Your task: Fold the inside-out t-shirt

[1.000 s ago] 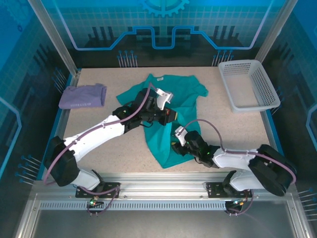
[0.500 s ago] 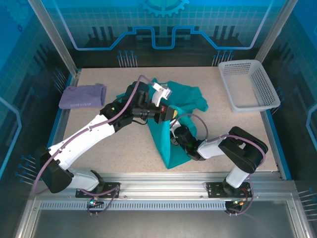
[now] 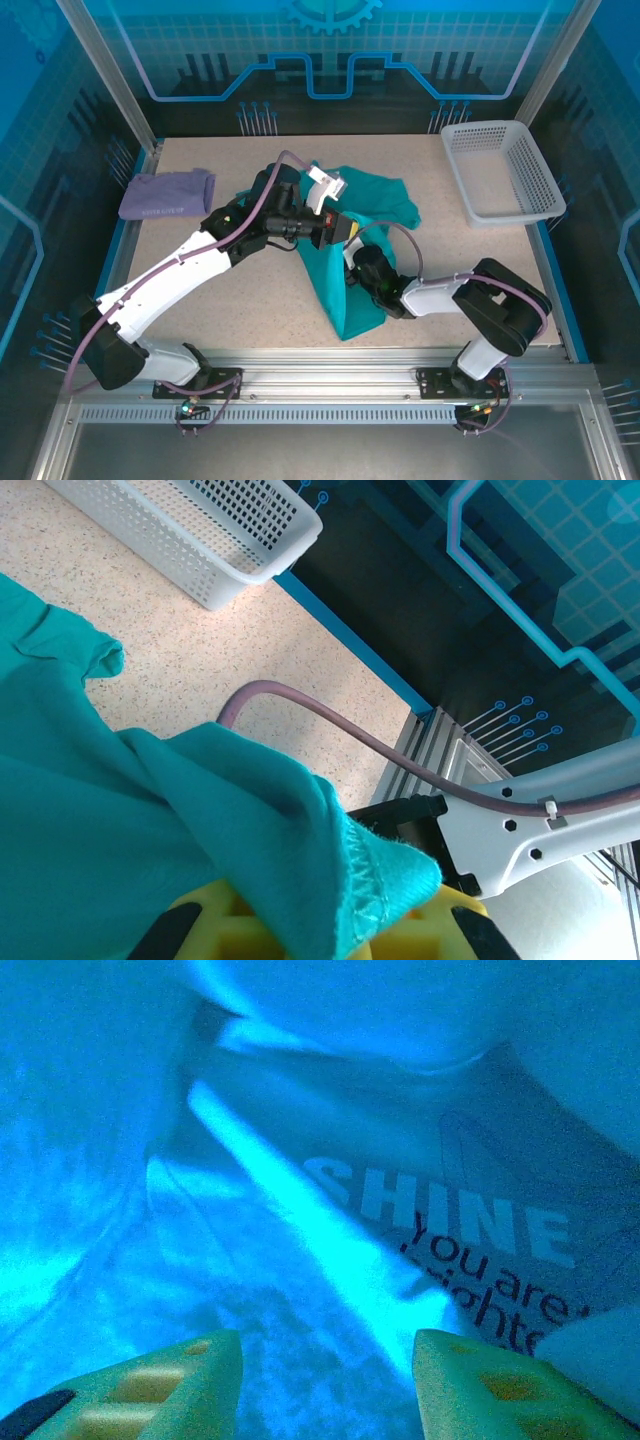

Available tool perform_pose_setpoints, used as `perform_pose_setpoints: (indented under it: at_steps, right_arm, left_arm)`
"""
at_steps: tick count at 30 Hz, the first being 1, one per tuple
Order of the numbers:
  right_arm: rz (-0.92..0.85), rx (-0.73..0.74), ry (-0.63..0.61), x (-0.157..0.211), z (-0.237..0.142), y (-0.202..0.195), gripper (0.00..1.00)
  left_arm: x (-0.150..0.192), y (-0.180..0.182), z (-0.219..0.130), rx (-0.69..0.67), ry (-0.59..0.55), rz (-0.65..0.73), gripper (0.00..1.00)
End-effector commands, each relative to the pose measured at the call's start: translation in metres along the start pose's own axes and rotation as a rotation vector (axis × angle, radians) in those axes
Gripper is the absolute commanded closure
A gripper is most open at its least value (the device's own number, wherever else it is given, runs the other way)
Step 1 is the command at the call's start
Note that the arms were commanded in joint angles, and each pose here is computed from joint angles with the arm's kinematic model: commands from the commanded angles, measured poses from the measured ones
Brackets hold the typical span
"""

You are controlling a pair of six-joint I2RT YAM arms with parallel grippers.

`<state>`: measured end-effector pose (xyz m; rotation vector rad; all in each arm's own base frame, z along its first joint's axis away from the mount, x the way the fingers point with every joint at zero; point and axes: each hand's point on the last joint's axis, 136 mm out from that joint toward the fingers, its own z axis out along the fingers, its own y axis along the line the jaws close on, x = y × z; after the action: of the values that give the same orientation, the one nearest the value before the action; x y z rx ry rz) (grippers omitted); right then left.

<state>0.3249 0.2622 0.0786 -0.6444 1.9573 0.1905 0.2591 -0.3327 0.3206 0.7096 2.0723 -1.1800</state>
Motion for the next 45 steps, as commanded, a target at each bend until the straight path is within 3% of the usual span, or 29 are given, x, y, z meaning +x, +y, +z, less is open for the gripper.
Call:
perform_pose_setpoints:
  at_steps: [1, 11, 13, 21, 27, 37, 40, 45]
  right_arm:
    - [0.019, 0.06, -0.03, -0.02, 0.014, -0.013, 0.49]
    - [0.03, 0.218, 0.157, -0.003, 0.054, -0.044, 0.43]
    - [0.024, 0.228, 0.213, 0.013, 0.056, -0.046, 0.42]
    - [0.063, 0.232, 0.304, 0.022, 0.063, -0.051, 0.34]
    - [0.048, 0.219, 0.359, 0.025, 0.067, -0.049, 0.21]
    - [0.042, 0.194, 0.608, 0.081, 0.056, -0.046, 0.19]
    - [0.044, 0.165, 0.66, 0.087, 0.053, -0.043, 0.3]
    - [0.062, 0.039, 0.74, 0.097, 0.052, -0.027, 0.84]
  left_arm:
    - [-0.01, -0.014, -0.009, 0.046, -0.026, 0.034, 1.0]
    - [-0.038, -0.048, -0.033, 0.125, -0.108, 0.092, 1.0]
    - [-0.047, -0.056, -0.04, 0.136, -0.136, 0.111, 1.0]
    - [-0.088, -0.091, -0.08, 0.144, -0.273, 0.219, 1.0]
    - [-0.106, -0.1, -0.097, 0.131, -0.337, 0.257, 1.0]
    - [-0.132, -0.083, -0.118, 0.024, -0.449, 0.252, 1.0]
    - [-0.14, -0.074, -0.13, -0.019, -0.505, 0.231, 1.0]
    - [-0.144, -0.034, -0.149, -0.194, -0.59, 0.159, 1.0]
